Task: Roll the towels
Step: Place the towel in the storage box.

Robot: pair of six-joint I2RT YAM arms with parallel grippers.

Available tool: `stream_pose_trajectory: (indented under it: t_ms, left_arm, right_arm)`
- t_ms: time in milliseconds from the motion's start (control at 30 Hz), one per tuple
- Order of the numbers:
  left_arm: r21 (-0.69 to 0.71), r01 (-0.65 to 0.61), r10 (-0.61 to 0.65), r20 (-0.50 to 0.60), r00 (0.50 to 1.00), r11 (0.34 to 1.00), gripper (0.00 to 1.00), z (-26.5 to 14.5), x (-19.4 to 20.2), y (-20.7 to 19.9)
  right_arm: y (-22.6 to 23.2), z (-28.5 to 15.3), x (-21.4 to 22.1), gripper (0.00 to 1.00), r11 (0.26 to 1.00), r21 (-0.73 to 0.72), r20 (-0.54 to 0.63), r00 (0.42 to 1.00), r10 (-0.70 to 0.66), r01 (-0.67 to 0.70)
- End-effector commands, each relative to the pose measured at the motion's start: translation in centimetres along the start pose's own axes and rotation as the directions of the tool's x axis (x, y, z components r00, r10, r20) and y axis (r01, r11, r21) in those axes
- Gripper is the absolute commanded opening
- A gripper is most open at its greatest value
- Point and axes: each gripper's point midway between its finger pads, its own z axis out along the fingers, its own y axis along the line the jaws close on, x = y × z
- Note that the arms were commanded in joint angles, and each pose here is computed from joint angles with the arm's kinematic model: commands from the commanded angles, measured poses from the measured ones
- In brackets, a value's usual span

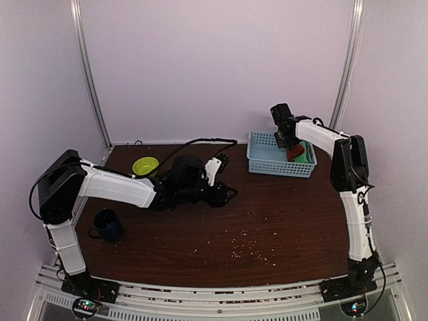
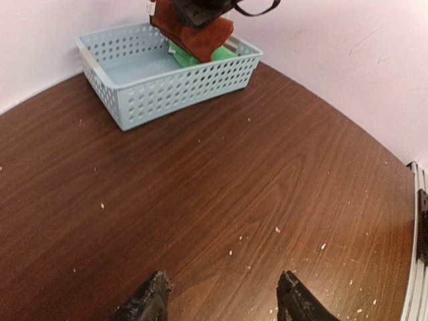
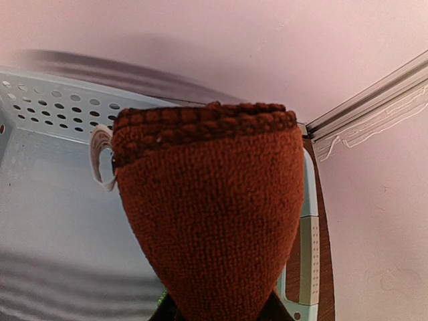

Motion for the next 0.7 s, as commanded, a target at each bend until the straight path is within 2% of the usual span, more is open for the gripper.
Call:
stream_pose_trajectory:
  t_ms: [0, 167, 300, 533, 667]
  left_arm:
    - [-0.035, 0.007, -0.007, -0.003, 1.000, 0.999, 0.57, -1.1, 0.2, 0.0]
    - [-0.056, -0.001, 0.001, -0.009, 1.000, 0.998, 0.57, -1.4, 0.4, 0.1]
    - [-0.049, 0.002, -0.002, -0.013, 1.000, 0.999, 0.57, -1.3, 0.5, 0.0]
    - [-0.042, -0.001, 0.000, -0.018, 1.000, 0.999, 0.57, -1.0, 0.5, -0.1]
    - [-0.047, 0.010, -0.011, -0.027, 1.000, 0.999, 0.57, -0.9, 1.1, 0.1]
  right_arm:
    - [-0.1, -0.6, -1.3, 0.00, 0.997, 0.065, 0.029, 0.999, 0.034, -0.036]
    - [-0.1, -2.0, -3.3, 0.00, 0.995, 0.020, 0.077, 0.993, 0.091, -0.093]
    - [0.1, -3.8, -5.1, 0.00, 0.997, -0.038, 0.132, 0.989, 0.072, -0.068]
    - [-0.9, -3.9, -5.8, 0.00, 1.000, 0.003, 0.169, 0.985, -0.031, 0.031]
    - [-1.3, -3.2, -4.8, 0.00, 0.998, 0.059, 0.141, 0.990, 0.024, -0.033]
